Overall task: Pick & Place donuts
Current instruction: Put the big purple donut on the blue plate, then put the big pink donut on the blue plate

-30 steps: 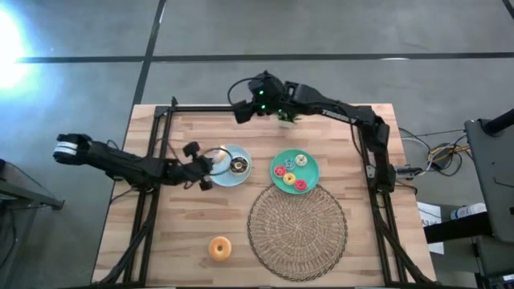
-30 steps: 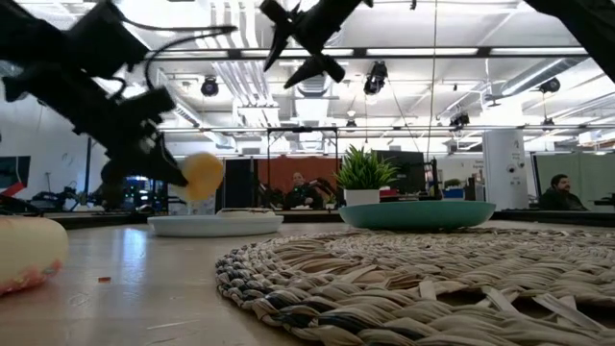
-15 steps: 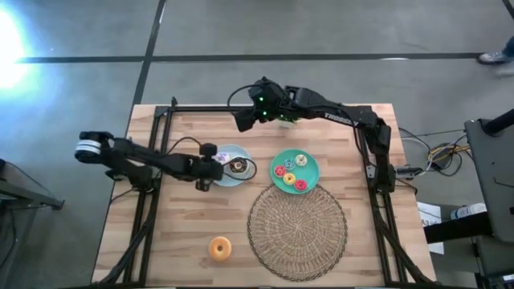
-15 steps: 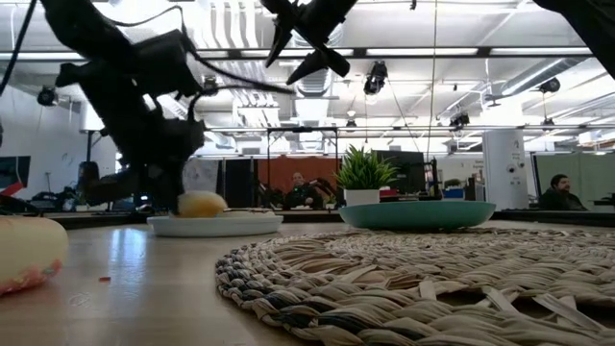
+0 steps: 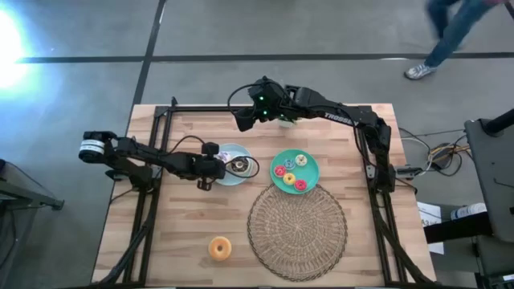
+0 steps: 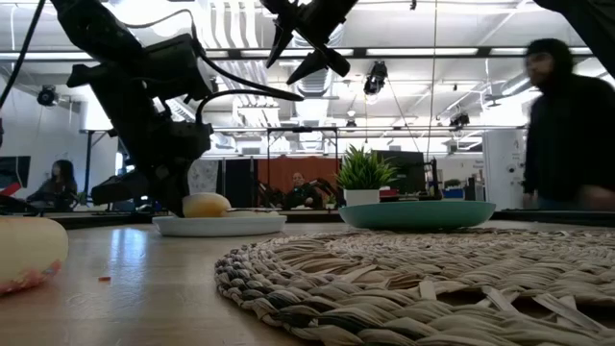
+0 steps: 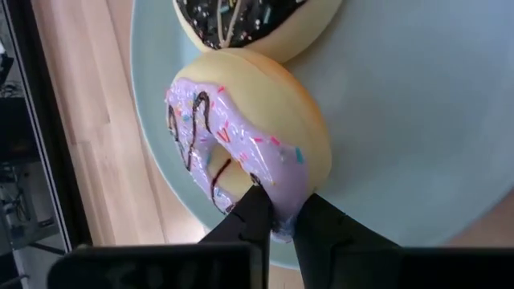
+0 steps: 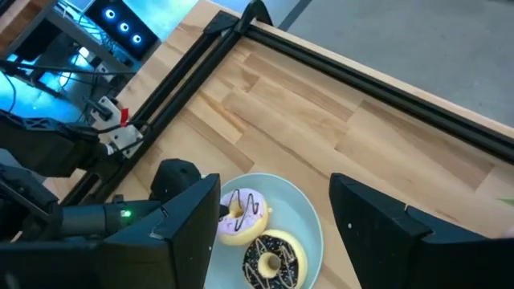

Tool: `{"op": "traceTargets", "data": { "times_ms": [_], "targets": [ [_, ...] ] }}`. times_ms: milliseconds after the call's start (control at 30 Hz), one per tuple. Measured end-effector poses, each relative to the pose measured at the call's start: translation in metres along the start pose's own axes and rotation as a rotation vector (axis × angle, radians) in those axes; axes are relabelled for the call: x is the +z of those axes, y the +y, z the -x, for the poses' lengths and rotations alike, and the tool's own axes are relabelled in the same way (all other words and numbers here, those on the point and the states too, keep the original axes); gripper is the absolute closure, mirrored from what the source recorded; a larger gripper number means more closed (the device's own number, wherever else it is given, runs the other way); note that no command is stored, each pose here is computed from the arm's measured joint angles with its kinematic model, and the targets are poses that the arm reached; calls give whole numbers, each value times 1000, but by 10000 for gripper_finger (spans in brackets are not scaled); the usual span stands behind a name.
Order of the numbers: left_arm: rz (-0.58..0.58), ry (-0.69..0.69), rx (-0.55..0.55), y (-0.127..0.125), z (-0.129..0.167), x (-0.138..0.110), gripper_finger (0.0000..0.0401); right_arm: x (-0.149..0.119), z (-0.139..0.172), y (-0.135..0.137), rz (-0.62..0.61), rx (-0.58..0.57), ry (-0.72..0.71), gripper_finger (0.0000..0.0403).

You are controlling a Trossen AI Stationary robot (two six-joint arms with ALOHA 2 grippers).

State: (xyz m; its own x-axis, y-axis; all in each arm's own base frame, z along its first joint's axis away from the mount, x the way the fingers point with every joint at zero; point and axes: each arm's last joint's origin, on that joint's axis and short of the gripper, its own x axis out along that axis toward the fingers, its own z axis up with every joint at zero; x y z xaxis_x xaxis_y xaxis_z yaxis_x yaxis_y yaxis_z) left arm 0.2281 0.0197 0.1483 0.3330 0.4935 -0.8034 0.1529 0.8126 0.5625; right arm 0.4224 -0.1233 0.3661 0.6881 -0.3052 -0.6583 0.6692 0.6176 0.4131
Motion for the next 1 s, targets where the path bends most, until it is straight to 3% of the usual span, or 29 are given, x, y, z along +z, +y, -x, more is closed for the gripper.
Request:
{"op": "traceTargets", "data": {
  "times_ms": [233, 467, 733, 867, 1000],
  "targets": [
    [12, -14, 19, 3, 5, -1, 311, 0, 0, 0, 23, 1, 0, 177],
    [-11, 68, -16, 2, 12, -12, 253, -1, -1, 0, 34, -1, 3, 177],
    [210, -69, -34, 23, 46, -7, 244, -5, -5, -1, 44, 32, 50, 177],
    [307, -129, -177, 26, 68, -18, 244, -13, -8, 2, 94, 116, 132, 177],
    [486, -229, -356, 24, 86, -32, 244, -30, -8, 17, 234, 176, 182, 177]
  ]
}}
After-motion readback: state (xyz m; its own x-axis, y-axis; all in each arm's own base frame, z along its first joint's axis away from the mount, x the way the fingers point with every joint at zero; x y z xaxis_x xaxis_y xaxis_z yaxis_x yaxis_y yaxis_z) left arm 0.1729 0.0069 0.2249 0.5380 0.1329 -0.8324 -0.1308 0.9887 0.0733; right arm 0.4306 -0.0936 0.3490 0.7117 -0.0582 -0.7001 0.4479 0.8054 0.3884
